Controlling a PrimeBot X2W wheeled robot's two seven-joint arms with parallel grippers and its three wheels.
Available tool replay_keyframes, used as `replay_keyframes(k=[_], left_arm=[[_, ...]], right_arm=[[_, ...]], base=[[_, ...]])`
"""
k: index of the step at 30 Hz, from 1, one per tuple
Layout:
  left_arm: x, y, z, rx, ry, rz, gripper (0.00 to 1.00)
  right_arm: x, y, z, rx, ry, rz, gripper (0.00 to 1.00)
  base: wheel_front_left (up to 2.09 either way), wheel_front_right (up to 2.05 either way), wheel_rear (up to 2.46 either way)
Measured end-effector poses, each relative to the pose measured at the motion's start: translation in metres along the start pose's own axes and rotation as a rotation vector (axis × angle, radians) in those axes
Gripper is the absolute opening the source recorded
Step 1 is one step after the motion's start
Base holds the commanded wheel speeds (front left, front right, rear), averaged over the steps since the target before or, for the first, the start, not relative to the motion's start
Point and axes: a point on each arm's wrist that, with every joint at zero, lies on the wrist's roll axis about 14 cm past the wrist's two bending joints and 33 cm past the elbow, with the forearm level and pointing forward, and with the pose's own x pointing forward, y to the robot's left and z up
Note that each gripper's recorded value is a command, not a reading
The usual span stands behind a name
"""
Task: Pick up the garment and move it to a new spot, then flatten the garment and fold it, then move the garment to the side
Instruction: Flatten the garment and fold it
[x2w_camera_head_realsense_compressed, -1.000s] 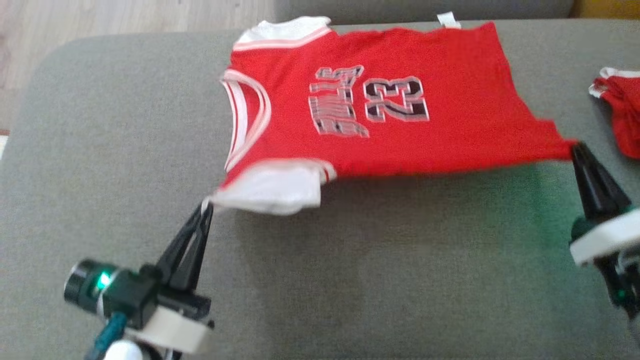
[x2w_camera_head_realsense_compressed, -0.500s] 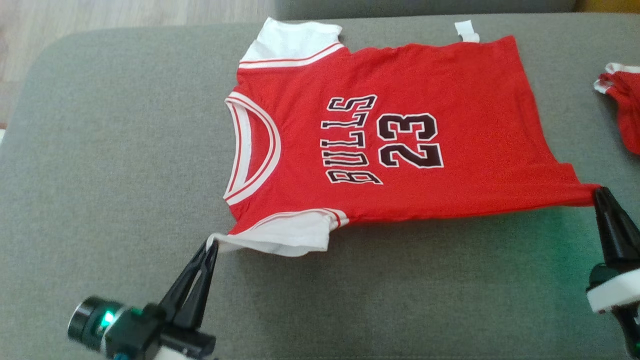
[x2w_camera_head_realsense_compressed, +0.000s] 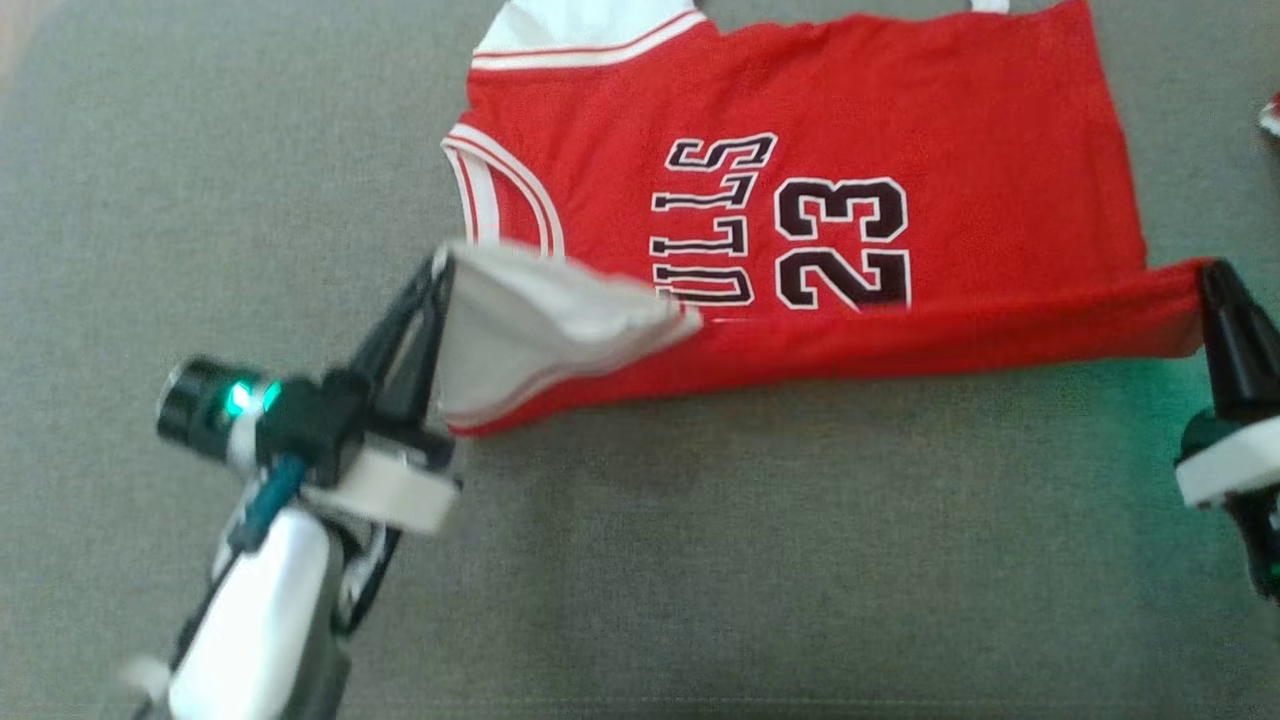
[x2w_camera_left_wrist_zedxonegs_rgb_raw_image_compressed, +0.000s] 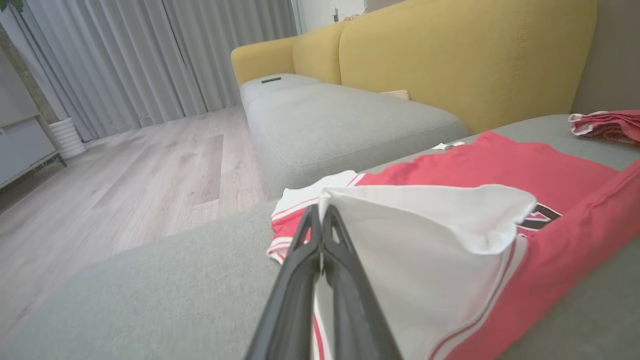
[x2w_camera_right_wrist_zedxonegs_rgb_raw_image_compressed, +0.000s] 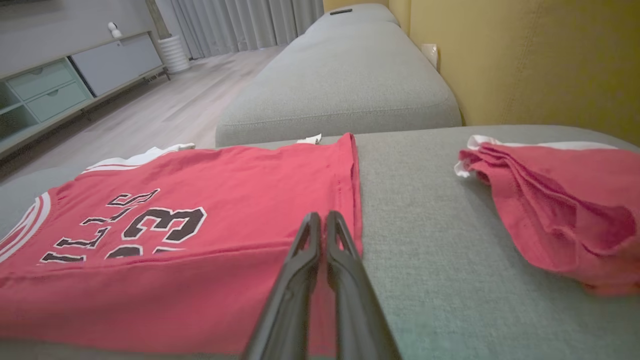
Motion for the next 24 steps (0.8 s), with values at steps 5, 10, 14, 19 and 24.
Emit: replay_keyframes(k=[5,10,14,19,24], left_arm=[[0.035,0.009,0.001,0.051,-0.018,-0.022,0.00],[0.059,0.012,-0.007,0.081,-0.002,-0.048,0.00],[0.067,0.007,-0.018,0.105,0.026,-0.077,0.00],[0.071,0.008,-0.016,0.123,0.020,-0.067,0.04],[0.065,0.017,-0.005,0.084,-0.005,0.016,1.00]], right_arm=[[0.023,-0.003,0.000,-0.026,0.010,0.008,0.00],[0.045,-0.003,0.000,-0.046,0.022,0.022,0.00],[0.056,-0.003,-0.002,-0.060,0.030,0.031,0.00],[0.061,-0.006,-0.001,-0.072,0.011,0.025,1.00],[0.056,-0.006,0.012,-0.065,-0.056,0.014,1.00]], base=[[0.00,0.00,0.00],[0.00,0.00,0.00],[0.00,0.00,0.00],[0.00,0.00,0.00],[0.00,0.00,0.00]])
